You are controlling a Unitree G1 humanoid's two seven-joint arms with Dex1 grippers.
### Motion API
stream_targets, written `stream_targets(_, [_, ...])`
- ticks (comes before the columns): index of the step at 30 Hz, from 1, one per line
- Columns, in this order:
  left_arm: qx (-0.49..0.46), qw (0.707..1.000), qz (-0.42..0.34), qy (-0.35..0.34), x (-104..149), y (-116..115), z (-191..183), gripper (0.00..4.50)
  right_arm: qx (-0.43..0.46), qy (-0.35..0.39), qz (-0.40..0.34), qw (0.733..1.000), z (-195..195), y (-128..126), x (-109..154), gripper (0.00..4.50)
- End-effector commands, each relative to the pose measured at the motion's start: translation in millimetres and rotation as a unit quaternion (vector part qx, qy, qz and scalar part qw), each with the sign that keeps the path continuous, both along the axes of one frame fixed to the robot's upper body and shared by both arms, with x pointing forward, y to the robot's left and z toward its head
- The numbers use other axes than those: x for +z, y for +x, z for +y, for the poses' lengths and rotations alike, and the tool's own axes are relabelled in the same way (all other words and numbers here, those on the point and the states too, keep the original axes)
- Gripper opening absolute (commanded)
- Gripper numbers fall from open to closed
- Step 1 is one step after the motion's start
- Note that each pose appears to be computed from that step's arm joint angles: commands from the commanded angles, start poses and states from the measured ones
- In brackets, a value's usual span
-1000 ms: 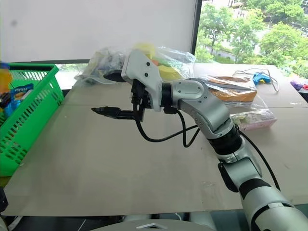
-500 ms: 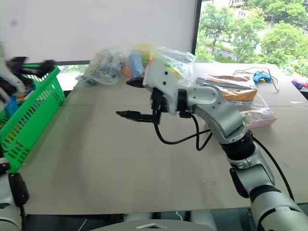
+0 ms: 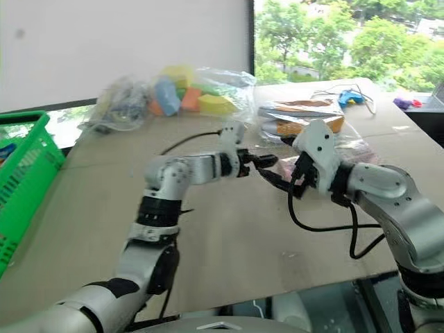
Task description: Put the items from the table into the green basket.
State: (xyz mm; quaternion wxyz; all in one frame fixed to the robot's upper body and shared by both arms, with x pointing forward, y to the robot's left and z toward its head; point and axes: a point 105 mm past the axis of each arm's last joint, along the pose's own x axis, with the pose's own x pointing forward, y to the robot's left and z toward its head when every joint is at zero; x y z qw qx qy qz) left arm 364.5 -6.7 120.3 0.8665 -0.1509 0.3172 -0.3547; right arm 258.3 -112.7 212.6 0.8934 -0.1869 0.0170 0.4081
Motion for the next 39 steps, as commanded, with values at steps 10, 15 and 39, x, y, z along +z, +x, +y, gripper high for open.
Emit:
stream_targets(10, [-0.162, 0.976, -0.121, 0.082, 7, 12, -42, 4.47, -0.091, -0.056, 0.081, 0.991, -53, -56, -19, 4.50])
stream_targets(15, [-0.224, 0.948, -0.216, 0.073, 30, 11, -41, 4.47, -0.121, -0.062, 0.096, 0.986, -66, -66, -21, 4.50])
stream_targets(39, [-0.198, 0.906, -0.374, 0.028, 88, 10, -103, 4.47, -0.205, -0.095, 0.031, 0.974, -88, -52, -15, 4.50])
